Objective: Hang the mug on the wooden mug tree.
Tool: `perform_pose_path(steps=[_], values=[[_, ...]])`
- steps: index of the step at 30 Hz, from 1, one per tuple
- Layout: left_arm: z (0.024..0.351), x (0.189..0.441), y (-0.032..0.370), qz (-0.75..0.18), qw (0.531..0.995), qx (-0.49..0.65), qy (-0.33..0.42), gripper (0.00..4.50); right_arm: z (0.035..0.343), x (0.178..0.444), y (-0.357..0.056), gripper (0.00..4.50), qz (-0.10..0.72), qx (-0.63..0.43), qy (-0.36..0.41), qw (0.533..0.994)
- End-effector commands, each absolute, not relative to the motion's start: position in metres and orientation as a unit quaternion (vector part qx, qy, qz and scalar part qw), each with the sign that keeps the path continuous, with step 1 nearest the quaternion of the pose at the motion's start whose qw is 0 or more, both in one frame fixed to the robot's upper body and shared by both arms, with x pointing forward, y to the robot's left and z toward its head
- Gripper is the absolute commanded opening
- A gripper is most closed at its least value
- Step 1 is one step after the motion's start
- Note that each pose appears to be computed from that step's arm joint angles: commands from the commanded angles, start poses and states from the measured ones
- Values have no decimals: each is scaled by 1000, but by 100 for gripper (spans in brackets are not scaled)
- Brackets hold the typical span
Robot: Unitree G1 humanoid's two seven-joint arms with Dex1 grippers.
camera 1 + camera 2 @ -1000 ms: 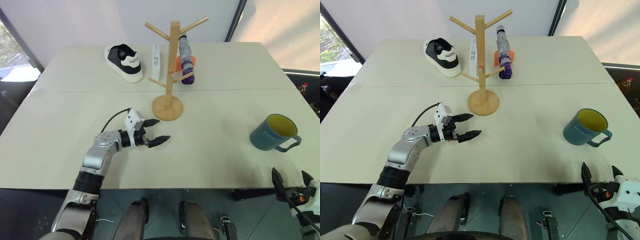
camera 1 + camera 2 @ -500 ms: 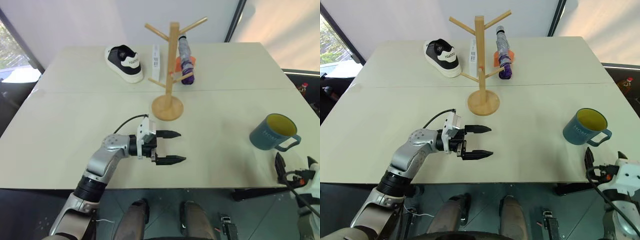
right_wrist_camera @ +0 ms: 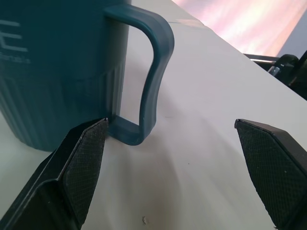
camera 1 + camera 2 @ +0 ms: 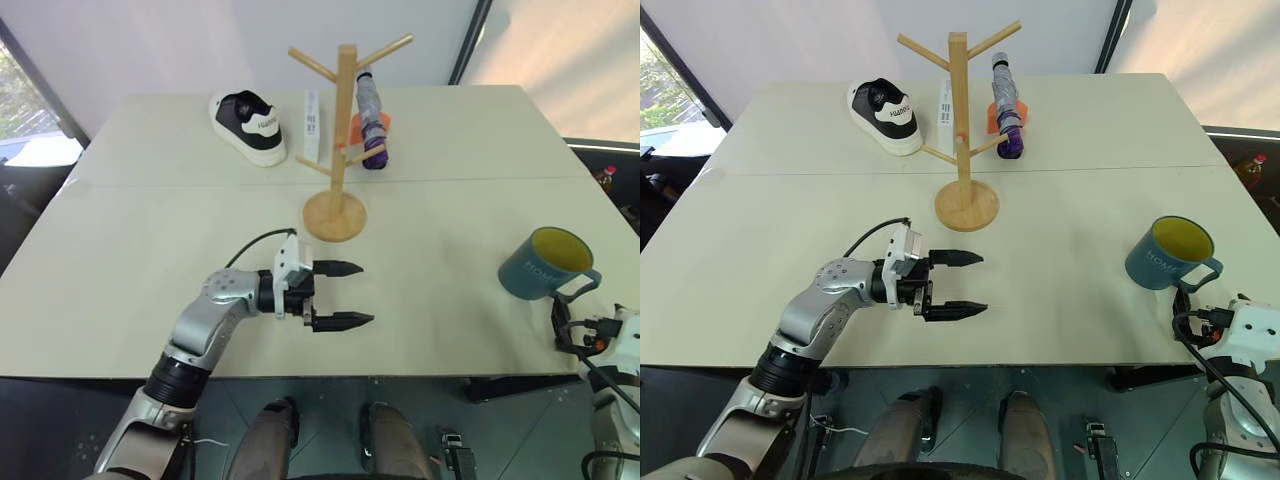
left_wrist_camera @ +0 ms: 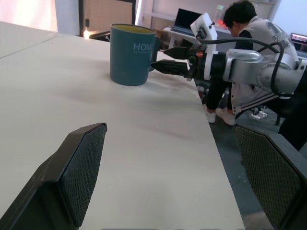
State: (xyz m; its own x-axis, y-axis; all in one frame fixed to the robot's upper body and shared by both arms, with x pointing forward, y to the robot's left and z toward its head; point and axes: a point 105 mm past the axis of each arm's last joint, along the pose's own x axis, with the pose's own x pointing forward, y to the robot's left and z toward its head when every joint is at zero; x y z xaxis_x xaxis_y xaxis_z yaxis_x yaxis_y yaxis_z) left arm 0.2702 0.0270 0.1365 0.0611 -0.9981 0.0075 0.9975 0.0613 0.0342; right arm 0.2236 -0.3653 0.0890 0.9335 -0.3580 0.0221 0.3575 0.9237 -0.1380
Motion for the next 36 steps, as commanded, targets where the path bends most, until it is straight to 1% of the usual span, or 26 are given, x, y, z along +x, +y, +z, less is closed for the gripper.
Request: perform_pose_path(steps=[1,8,9,11,12,13,15,18,22,26,29,31,34,36], values=[[148,266,28,-687,726,8,-37,450,101,230,-372,438,-189,-83,-13,978],[149,267,29,-683,729,10,-38,450,100,246,-371,438,-183,-69,-5,981],[150,267,29,-681,731,11,-39,450,100,248,-370,416,-180,-64,-3,981],[150,268,30,-677,735,11,-41,450,100,251,-367,359,-175,-63,-2,983],[151,268,31,-675,737,11,-41,450,100,253,-365,310,-170,-63,-2,983],[151,268,31,-674,738,12,-41,450,100,254,-364,270,-167,-63,-3,984],[150,269,32,-672,739,13,-41,450,101,255,-362,171,-164,-63,-4,984],[150,270,34,-666,745,13,-40,450,105,258,-357,5,-154,-61,-9,986],[149,273,39,-656,754,16,-40,450,110,260,-349,2,-135,-59,-15,989],[148,285,50,-630,775,22,-42,450,125,265,-327,2,-71,-108,-21,991],[152,303,73,-585,810,17,-48,450,163,278,-278,2,53,-206,-53,976],[156,310,87,-561,826,10,-55,450,186,284,-244,2,129,-245,-76,958],[164,318,108,-528,846,4,-72,450,219,295,-204,2,214,-282,-106,929],[171,321,119,-510,856,3,-82,450,236,302,-185,2,251,-301,-115,913]])
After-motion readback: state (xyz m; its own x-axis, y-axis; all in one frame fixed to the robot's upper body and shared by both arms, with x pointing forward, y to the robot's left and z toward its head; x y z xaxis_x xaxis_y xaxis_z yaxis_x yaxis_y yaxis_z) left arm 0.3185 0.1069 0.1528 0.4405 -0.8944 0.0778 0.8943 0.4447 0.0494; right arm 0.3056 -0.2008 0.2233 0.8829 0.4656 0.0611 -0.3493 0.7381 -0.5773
